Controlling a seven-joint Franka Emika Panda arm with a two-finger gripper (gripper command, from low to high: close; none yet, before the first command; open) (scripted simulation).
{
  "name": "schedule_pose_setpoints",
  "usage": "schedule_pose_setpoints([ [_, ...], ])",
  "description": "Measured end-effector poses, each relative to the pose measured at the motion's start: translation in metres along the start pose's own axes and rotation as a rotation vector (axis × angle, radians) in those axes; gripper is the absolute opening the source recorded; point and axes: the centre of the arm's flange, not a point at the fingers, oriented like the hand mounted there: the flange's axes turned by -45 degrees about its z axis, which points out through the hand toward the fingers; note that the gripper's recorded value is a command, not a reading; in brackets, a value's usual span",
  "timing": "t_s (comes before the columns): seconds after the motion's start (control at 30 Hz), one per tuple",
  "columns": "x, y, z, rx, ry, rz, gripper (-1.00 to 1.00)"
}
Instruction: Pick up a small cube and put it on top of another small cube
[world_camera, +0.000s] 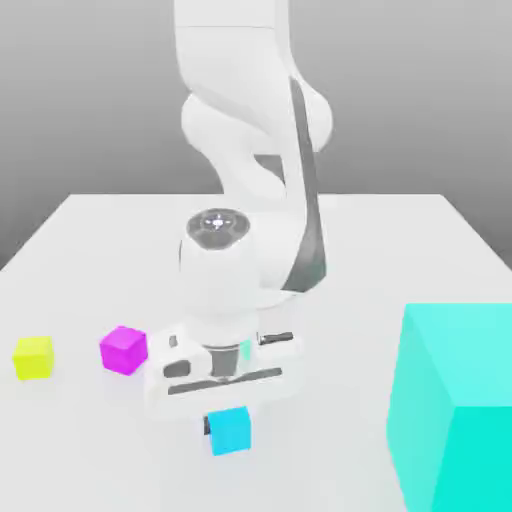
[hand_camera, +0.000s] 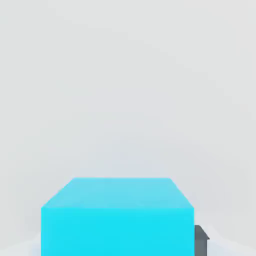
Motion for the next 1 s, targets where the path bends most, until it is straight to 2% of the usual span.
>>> schedule_pose_setpoints([
  [0.43, 0.007, 0.002, -0.069, -0.003, 0.01, 0.007, -1.0],
  [0.7, 0.11, -0.055, -0.136, -0.006, 0.03, 0.057, -1.0],
  [1.0, 0.193, -0.17, -0.235, 0.028, 0.039, 0.123, -1.0],
])
